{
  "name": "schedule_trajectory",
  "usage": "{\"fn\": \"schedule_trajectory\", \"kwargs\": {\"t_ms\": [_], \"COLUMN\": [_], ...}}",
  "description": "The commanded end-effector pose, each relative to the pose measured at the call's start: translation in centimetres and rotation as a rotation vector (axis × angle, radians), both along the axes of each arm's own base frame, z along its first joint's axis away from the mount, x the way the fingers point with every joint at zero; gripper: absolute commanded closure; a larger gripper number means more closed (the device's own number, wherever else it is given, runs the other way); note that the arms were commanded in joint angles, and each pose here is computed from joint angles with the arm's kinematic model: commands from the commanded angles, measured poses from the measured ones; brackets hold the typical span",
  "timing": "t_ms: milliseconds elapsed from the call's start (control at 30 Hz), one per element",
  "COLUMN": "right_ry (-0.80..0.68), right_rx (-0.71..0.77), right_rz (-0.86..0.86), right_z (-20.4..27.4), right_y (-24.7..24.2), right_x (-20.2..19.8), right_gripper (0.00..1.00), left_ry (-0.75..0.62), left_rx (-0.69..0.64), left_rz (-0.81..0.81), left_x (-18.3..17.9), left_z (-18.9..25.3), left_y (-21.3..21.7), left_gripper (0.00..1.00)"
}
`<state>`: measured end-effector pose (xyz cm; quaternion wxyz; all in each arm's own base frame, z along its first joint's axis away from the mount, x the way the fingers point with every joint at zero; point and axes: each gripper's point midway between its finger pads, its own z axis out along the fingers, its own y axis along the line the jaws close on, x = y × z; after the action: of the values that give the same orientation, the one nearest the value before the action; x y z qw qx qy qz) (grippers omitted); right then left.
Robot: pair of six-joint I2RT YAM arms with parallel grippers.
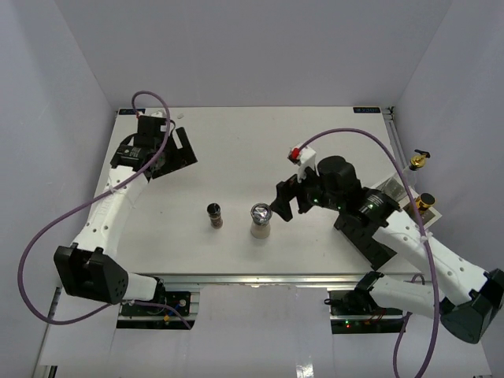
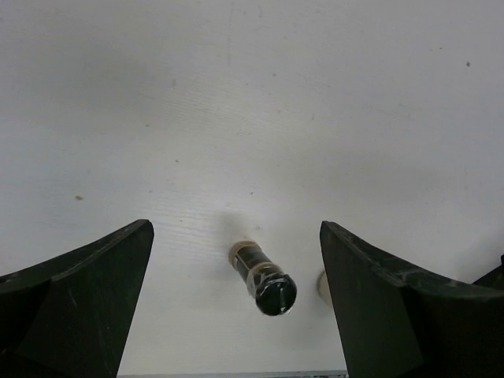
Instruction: Organize the condiment bottles
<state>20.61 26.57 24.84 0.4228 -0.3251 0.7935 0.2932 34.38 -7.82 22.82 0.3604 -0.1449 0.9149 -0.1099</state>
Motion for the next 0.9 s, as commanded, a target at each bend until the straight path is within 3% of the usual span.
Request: {"fn": "schedule_trajectory", "kwargs": {"t_ms": [0, 133, 400, 867], "right_ry": [-0.063, -0.079, -0.053, -0.002], "right_rx": [-0.016, -0.073, -0.191, -0.295], "right_rz": [0.078, 0.153, 0.193, 0.197], "right_z": [1.5, 0.3, -3.6, -10.3], "right_y": [7.2, 12.3, 17.9, 20.5], "right_x": [-0.2, -0.8, 1.1, 2.5], "right_gripper": [0.03, 0.03, 0.03, 0.04], "left_ry": [0.005, -0.054, -0.138, -0.148], "left_rx": [-0.078, -0.129, -0.113, -0.116], "left_rz": [0.022, 0.155, 0.310, 0.275], "left_x": [-2.5, -4.3, -7.0, -7.2], "left_z": [-0.5, -0.8, -0.7, -1.4], "left_y": [3.3, 7.6, 9.8, 9.4], "left_gripper": [0.02, 0.02, 0.02, 0.02]}}
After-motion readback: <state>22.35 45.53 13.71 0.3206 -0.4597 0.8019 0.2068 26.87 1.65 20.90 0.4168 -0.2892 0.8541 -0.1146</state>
